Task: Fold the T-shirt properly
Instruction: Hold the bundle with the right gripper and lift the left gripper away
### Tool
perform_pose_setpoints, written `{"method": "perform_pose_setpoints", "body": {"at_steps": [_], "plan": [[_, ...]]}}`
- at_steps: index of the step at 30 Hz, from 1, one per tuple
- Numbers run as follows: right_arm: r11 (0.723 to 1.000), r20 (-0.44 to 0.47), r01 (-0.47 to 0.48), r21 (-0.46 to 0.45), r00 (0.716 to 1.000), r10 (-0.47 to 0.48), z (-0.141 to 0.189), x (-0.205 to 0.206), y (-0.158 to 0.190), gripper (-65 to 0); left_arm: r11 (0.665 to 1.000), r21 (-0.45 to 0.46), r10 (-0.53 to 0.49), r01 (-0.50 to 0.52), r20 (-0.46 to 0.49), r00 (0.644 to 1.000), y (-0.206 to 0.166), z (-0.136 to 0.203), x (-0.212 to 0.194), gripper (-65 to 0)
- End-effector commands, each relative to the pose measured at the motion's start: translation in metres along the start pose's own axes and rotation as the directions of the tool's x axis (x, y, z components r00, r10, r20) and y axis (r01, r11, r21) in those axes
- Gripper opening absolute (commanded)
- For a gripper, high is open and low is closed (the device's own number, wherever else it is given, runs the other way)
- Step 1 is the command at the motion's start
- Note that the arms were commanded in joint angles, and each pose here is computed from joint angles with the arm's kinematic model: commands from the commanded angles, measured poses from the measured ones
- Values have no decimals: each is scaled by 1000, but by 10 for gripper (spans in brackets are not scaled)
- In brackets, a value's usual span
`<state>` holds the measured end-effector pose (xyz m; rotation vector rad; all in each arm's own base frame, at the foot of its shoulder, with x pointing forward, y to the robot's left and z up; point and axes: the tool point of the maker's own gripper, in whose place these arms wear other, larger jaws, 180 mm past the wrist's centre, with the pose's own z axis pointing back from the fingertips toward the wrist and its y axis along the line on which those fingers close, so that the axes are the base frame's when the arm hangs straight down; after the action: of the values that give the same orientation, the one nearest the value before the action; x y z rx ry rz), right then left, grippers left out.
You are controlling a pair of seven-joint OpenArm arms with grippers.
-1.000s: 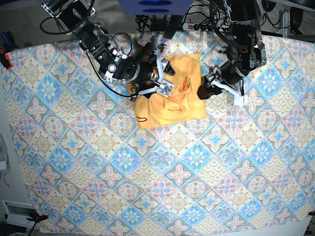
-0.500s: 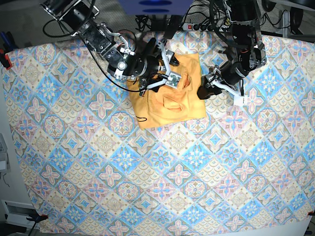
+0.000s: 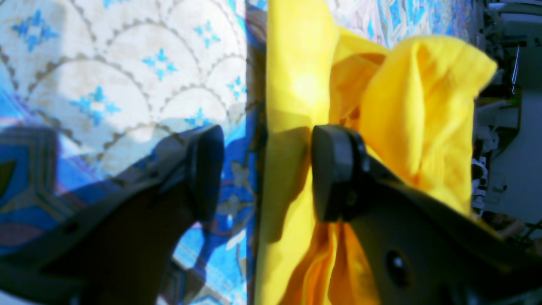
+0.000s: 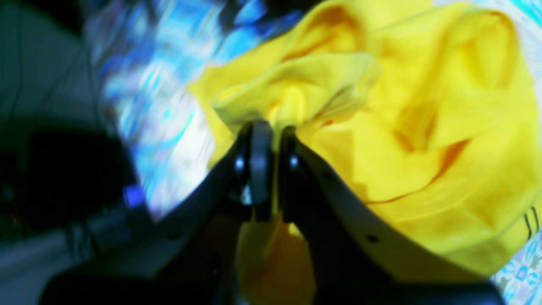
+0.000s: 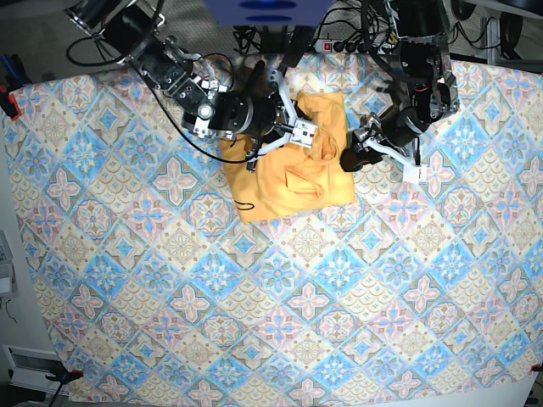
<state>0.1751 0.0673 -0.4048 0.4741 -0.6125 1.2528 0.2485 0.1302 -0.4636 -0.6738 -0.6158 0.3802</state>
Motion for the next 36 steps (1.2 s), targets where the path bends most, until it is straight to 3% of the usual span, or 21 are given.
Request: {"method": "perform_pose_setpoints", "body": {"at_steps": [1, 3, 7, 13, 19, 23, 28, 32, 36], "plan": [[1000, 54, -29, 5, 998, 29, 6, 15, 0, -643, 1000, 1, -14, 14, 4, 1000, -1, 0, 4, -317], [998, 47, -59, 18, 997, 58, 10, 13, 3, -643, 1000, 3, -14, 14, 3, 1000, 0, 0, 4, -317], [994, -61, -110, 20, 992, 111, 10, 0, -4, -635, 1000, 2, -17, 17, 6, 1000, -1, -1, 8, -317], [968, -120, -245, 47, 961, 249, 3, 18, -3, -581, 1000, 6, -7, 7, -3, 1000, 2, -3, 5, -317], [979, -68, -203, -21, 977, 201, 9, 31, -25, -468, 1000, 6, -11, 10, 11, 1000, 2, 0, 10, -317], [989, -59, -131, -63, 990, 127, 15, 23, -38, -467, 999, 42, -10, 5, 113, 994, 13, 23, 40, -317], [994, 7, -50, -95, 999, 51, 20, 21, -47, -469, 997, 60, -58, 50, 140, 988, 16, 34, 59, -317], [995, -7, -79, -53, 997, 79, 14, 20, -31, -469, 997, 58, -60, 52, 144, 988, 15, 33, 61, -317], [987, -80, -157, 34, 984, 159, 6, 6, -2, -469, 997, 44, -72, 65, 167, 983, 7, 30, 74, -317]]}}
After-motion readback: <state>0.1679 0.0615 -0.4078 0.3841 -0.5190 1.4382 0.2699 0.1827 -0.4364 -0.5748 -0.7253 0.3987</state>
